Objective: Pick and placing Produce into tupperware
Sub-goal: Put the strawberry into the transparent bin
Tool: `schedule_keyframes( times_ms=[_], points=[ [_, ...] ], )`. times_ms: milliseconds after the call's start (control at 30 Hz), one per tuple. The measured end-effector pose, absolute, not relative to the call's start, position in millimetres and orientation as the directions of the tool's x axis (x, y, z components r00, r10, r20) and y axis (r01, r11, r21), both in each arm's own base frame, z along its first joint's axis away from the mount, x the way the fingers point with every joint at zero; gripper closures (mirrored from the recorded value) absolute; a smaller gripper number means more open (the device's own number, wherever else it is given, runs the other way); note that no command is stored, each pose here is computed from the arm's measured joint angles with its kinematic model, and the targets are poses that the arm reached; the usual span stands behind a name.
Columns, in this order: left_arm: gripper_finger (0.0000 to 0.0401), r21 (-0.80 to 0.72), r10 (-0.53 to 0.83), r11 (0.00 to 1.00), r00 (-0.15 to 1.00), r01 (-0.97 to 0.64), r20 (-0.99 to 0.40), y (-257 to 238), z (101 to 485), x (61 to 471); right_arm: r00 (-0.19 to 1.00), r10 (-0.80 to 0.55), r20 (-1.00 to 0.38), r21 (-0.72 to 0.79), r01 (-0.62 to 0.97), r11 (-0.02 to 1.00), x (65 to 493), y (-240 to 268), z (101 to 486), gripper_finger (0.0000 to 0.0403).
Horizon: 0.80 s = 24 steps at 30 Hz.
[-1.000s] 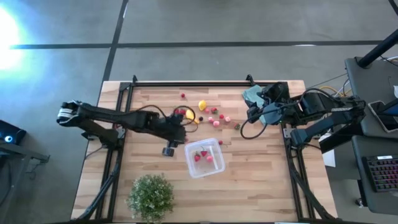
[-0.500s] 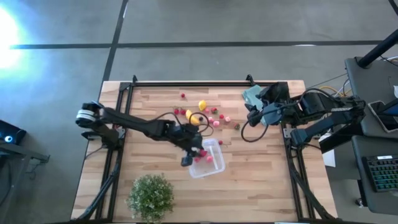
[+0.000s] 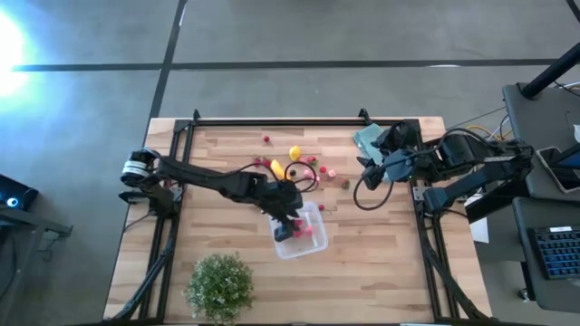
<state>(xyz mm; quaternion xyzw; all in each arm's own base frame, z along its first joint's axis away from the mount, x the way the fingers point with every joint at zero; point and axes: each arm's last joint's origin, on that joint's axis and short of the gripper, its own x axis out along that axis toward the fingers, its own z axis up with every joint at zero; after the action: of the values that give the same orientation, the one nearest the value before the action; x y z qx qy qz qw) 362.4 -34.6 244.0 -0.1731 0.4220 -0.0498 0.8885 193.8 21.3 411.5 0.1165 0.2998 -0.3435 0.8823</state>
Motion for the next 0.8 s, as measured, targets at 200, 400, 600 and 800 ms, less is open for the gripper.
schedule_keyframes(
  times_ms=[200,400,600,800],
  points=[
    [0.0157,-0.375,-0.23,0.919,0.613,-0.119,-0.756,-34,255,352,0.58,-0.536,-0.613,-0.012,0.672,0.741,187,20,413,0.0122],
    [0.0157,-0.353,-0.16,0.925,0.697,-0.141,-0.699,-30,288,336,0.581,-0.54,-0.609,-0.025,0.667,0.745,183,19,414,0.0126],
    [0.0157,-0.306,-0.054,0.933,0.768,-0.189,-0.639,-25,320,311,0.575,-0.545,-0.611,-0.042,0.664,0.747,184,19,414,0.0131],
    [0.0157,-0.34,-0.014,0.911,0.808,-0.233,-0.589,-19,338,292,0.564,-0.549,-0.616,-0.05,0.668,0.742,187,19,412,0.0134]
  ],
)
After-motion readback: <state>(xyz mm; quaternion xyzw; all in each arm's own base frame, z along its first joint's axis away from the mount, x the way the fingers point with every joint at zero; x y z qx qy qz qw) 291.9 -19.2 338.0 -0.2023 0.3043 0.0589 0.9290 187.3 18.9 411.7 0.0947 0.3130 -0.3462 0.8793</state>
